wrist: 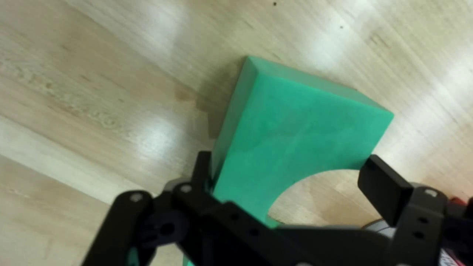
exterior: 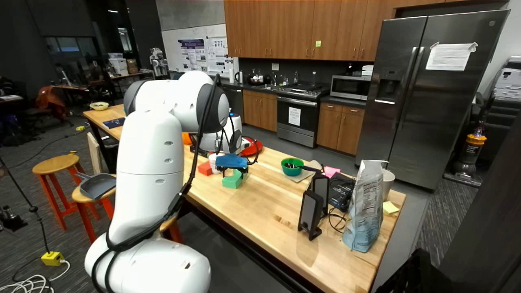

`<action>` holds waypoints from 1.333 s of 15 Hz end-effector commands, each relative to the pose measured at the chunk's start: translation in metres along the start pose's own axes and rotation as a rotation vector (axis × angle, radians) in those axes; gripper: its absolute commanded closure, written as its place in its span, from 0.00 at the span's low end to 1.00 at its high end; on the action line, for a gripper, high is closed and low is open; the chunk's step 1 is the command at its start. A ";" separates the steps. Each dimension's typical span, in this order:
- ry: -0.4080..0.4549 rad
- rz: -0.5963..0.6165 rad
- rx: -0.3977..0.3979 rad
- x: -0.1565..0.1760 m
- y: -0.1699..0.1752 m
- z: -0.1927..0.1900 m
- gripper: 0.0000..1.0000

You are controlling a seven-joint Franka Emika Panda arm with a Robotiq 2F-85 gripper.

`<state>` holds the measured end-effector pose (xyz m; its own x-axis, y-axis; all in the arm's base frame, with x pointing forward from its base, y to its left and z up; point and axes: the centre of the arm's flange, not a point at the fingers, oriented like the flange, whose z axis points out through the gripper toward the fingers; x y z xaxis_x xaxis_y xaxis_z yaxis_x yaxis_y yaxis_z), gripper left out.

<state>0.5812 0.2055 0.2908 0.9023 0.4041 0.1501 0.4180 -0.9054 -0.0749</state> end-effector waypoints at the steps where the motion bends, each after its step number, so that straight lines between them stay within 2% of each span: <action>1: -0.002 -0.016 0.018 -0.002 -0.015 -0.012 0.00; 5: 0.019 -0.035 0.004 0.000 -0.027 -0.012 0.00; 10: 0.072 -0.009 -0.147 0.002 -0.003 -0.010 0.04; 13: 0.063 0.044 -0.241 -0.005 0.024 -0.013 0.00; 16: -0.012 0.130 -0.276 -0.017 0.046 -0.019 0.00; 20: -0.187 0.239 -0.269 -0.034 0.052 -0.024 0.00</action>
<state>0.5876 0.1465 0.2907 0.9675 0.2439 0.0661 0.2299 -0.9581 0.1707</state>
